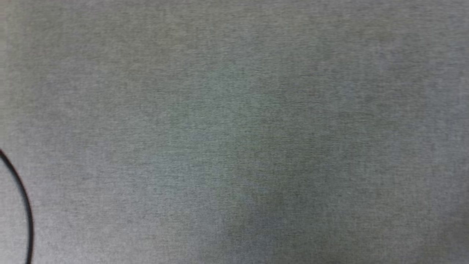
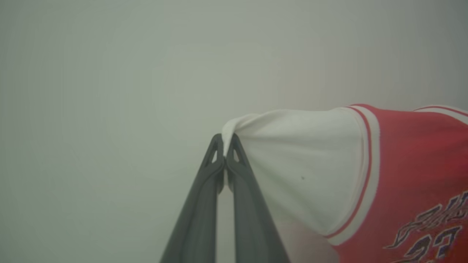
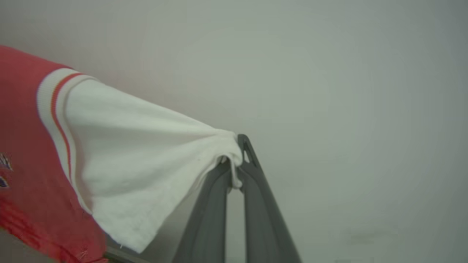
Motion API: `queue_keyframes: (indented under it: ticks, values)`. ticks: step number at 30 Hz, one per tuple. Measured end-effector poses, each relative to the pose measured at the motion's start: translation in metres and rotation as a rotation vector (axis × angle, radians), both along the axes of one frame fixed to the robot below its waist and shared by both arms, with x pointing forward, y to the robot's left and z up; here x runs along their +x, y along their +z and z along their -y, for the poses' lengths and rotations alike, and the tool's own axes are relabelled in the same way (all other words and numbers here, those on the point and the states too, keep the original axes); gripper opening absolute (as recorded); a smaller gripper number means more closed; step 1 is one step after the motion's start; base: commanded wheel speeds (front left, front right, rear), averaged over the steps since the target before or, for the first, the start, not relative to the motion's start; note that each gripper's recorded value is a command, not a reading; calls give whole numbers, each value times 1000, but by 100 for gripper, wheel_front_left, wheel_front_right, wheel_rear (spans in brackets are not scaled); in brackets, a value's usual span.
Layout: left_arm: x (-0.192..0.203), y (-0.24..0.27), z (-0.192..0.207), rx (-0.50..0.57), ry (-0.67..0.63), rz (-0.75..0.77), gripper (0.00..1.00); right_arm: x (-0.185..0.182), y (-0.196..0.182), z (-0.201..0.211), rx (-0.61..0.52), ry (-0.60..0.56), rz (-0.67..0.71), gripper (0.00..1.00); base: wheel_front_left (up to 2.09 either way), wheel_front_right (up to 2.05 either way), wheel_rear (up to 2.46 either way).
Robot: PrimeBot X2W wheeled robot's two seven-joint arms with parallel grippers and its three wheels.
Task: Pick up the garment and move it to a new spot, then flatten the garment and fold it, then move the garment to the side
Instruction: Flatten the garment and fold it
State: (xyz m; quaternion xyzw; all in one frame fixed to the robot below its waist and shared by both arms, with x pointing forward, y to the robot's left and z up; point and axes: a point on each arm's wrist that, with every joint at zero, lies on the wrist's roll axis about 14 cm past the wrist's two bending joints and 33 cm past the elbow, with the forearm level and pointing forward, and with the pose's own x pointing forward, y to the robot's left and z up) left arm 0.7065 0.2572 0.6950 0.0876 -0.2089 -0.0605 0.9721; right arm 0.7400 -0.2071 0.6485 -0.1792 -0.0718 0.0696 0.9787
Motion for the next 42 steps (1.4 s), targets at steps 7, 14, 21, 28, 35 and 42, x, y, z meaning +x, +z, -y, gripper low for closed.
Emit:
queue_keyframes:
  ticks: [7, 14, 21, 28, 35, 42]
  values:
    - [-13, -96, 16, -35, -45, -212, 0, -16, -99, -22, 16, 55, -218, 0, 0, 0, 0]
    - [-84, -190, 19, -59, -61, -465, 0, -80, -170, -18, 32, 81, -438, 0, 0, 0, 0]
    - [-181, -244, 18, -101, -82, -650, 0, -163, -202, -6, 48, 101, -591, 0, 0, 0, 0]
    - [-293, -288, 21, -89, -100, -858, 0, -258, -223, 8, -9, 130, -705, 0, 0, 0, 0]
    - [-348, -295, 18, -114, -63, -909, 0, -313, -225, 16, -90, 165, -732, 0, 0, 0, 0]
    - [-384, -288, 18, -159, -37, -905, 0, -364, -222, 23, -112, 191, -761, 0, 0, 0, 0]
